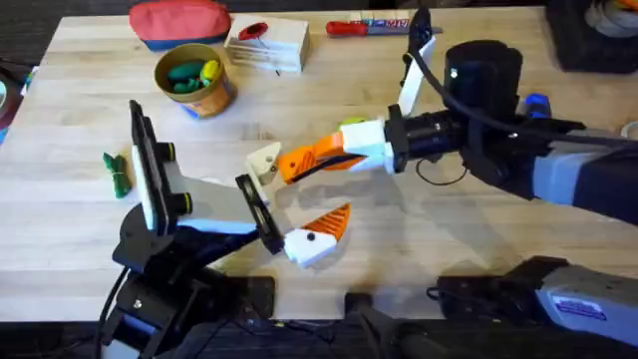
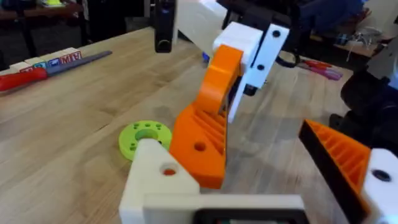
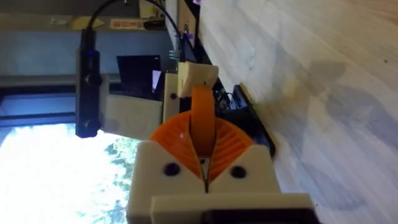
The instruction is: Pick up the gripper from the table and insert it into the empty holder that is missing its gripper. Then pick up a screw, insert it into the mounting hole, and use the screwdriver to tighten it. Finally, clean up the table by picking up the vegetable and placing it into the bucket.
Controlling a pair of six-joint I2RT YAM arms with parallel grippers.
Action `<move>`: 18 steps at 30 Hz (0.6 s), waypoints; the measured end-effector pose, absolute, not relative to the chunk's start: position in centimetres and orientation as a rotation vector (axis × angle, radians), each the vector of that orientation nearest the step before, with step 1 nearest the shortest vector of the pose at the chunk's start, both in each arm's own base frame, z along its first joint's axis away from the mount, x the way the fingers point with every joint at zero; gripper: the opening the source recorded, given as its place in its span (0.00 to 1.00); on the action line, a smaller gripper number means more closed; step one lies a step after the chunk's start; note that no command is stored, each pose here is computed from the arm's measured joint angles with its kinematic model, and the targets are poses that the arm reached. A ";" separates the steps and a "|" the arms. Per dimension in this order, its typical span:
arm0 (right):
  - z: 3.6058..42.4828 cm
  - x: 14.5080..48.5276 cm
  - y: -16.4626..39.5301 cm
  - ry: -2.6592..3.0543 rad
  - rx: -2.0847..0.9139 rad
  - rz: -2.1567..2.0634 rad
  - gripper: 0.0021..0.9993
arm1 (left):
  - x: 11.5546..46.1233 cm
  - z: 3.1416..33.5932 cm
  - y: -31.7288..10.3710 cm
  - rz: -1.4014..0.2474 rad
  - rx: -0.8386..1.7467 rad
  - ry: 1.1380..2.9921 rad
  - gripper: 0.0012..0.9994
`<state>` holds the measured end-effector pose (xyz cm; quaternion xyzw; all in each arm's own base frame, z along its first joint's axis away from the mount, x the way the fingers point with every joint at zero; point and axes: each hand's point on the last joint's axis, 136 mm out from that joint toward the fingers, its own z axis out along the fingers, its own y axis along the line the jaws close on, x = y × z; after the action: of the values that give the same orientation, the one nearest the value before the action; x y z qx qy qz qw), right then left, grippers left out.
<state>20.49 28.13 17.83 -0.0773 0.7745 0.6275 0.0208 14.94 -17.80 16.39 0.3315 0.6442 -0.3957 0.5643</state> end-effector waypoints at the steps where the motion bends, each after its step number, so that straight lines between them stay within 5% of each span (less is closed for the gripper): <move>1: 18.1 20.5 28.4 2.391 -0.246 1.986 0.00 | 15.0 16.4 -17.8 -0.930 0.780 1.514 0.98; 18: 16.5 20.7 29.0 2.444 -0.218 2.052 0.00 | 14.8 16.4 -17.8 -0.954 0.769 1.527 0.98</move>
<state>20.74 28.98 16.48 -0.0681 0.7638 0.6413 -0.0286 14.84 -17.85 16.37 0.3260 0.6473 -0.4044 0.5579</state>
